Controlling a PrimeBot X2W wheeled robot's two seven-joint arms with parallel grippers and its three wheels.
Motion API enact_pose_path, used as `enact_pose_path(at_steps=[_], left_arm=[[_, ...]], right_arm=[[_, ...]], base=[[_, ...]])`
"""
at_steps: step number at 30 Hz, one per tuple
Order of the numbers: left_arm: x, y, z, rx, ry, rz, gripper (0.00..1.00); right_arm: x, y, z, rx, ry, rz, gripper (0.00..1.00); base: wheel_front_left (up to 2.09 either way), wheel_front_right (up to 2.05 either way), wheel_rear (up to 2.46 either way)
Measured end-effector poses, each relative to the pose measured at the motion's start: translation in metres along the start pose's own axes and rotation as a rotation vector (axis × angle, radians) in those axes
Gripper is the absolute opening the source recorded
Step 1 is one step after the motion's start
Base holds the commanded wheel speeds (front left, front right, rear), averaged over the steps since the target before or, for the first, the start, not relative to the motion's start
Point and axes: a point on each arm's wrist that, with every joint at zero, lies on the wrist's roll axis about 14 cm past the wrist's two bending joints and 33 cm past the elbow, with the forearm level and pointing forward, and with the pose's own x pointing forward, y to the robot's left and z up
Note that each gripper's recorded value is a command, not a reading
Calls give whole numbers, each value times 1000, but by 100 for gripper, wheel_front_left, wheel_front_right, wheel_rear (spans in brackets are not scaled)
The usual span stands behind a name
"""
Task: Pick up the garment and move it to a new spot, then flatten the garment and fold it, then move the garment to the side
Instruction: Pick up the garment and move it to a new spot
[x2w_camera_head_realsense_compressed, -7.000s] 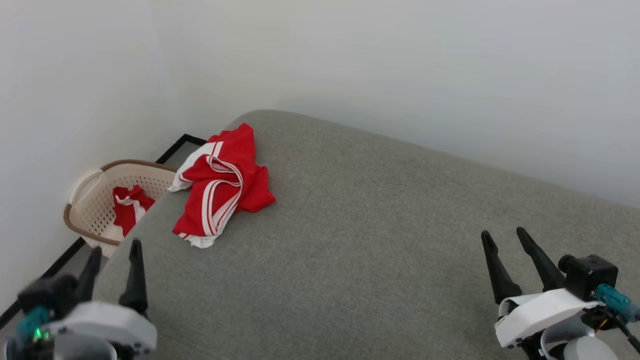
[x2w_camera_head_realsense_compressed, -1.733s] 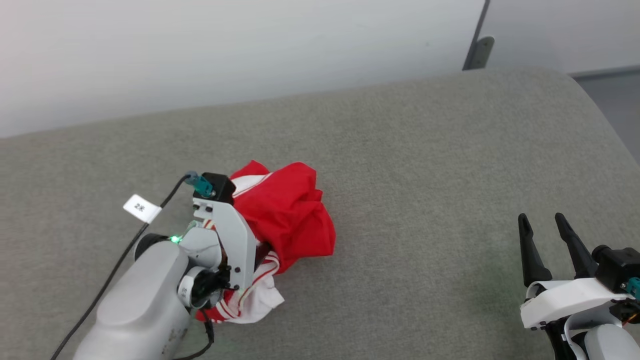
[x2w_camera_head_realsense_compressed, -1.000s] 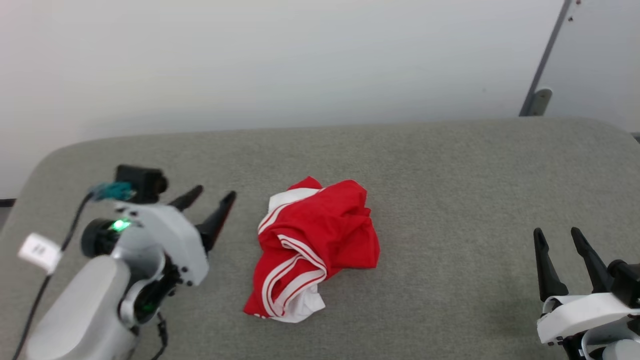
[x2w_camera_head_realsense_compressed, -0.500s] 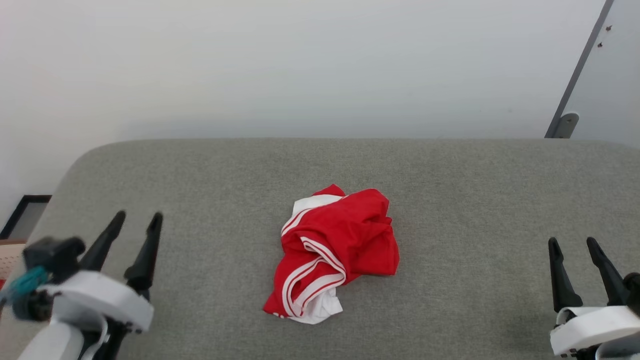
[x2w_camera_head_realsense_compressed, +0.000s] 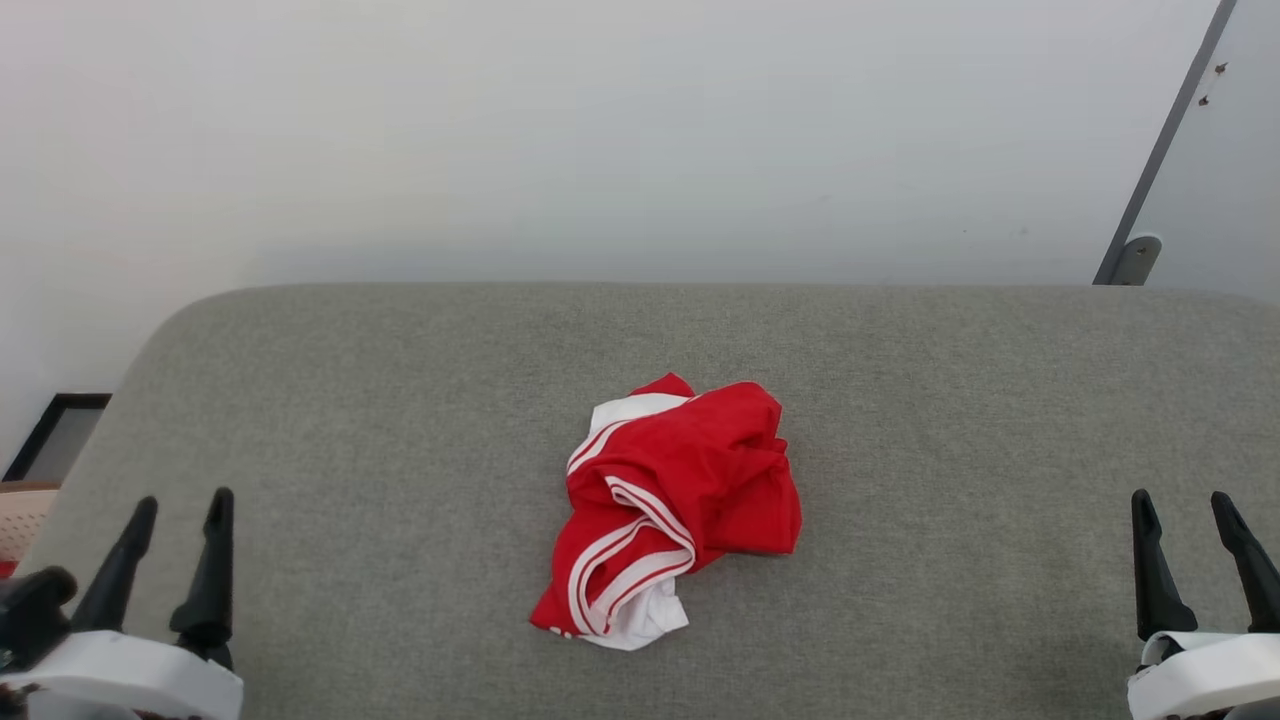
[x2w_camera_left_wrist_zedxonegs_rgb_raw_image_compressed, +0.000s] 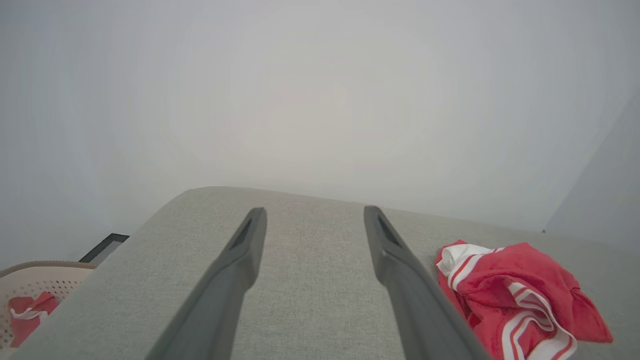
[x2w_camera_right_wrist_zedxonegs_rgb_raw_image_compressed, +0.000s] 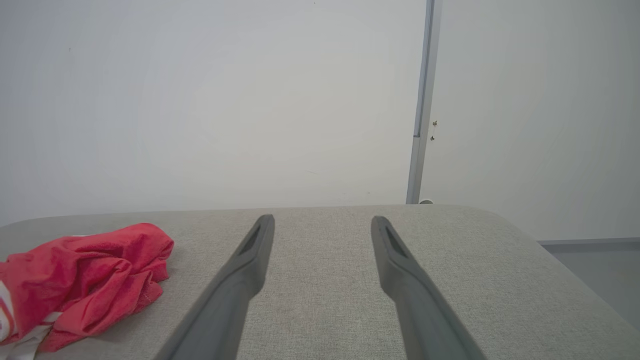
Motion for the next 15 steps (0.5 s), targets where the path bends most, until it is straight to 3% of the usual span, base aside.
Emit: enact_pose_path(at_steps=[15], left_arm=[[-3,-1,6,0,-22,12,100]], right_arm=[[-3,3,-5,-8,11,1,100]], base=[[0,0,0]])
